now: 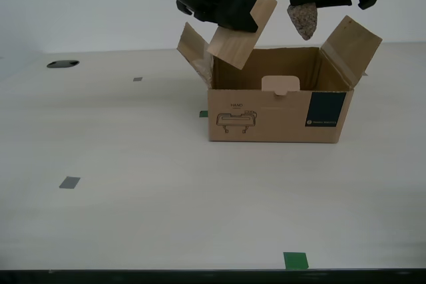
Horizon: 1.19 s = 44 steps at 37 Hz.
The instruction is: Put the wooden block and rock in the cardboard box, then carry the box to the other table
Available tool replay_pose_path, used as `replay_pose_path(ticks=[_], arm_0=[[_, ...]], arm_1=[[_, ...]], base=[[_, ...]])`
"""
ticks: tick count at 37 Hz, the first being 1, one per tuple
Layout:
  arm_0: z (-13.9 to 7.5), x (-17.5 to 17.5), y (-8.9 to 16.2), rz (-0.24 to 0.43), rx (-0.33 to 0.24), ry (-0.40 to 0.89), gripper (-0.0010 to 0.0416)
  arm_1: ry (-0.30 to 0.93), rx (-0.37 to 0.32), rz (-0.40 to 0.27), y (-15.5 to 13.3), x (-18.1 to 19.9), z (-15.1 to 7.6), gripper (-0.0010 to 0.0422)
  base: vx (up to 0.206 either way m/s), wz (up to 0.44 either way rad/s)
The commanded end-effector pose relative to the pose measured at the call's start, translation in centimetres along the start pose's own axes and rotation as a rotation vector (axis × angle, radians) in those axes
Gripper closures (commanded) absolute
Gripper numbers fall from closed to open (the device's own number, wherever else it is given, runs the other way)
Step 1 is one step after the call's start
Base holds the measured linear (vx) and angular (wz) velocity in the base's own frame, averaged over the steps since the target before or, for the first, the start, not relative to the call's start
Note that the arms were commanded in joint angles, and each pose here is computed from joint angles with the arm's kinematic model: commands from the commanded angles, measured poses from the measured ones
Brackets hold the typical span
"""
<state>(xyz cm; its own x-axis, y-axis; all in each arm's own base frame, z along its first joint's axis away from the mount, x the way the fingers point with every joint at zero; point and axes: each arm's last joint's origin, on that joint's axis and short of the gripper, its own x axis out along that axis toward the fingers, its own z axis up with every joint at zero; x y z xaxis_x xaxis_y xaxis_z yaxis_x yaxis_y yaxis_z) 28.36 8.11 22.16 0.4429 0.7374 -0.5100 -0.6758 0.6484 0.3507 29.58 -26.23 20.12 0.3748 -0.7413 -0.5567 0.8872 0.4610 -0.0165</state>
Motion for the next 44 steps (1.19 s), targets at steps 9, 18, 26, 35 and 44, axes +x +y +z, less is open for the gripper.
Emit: replay_pose_path(ticks=[9,18,26,35,44], arm_0=[[-0.01,-0.04,0.06,0.002,0.008,0.009,0.0405],[-0.02,-0.02,0.06,-0.002,0.011,0.01,0.0405],[-0.12,-0.01,0.05,-0.014,0.028,0.019,0.0405],[-0.38,0.02,0.05,-0.04,0.042,0.044,0.0405],[-0.43,0.05,0.09,-0.038,0.045,0.049,0.0405]], arm_1=[[-0.016,0.011,-0.002,-0.01,-0.04,0.22,0.0412],[0.001,0.006,-0.006,-0.05,-0.04,0.05,0.0412],[0.012,0.001,-0.008,-0.07,-0.04,-0.06,0.0375],[0.01,0.001,-0.007,-0.06,-0.05,0.02,0.0304],[0.01,0.001,-0.007,-0.06,-0.05,0.02,0.0259]], base=[[0.0,0.0],[0.0,0.0],[0.0,0.0],[0.0,0.0],[0.0,0.0]])
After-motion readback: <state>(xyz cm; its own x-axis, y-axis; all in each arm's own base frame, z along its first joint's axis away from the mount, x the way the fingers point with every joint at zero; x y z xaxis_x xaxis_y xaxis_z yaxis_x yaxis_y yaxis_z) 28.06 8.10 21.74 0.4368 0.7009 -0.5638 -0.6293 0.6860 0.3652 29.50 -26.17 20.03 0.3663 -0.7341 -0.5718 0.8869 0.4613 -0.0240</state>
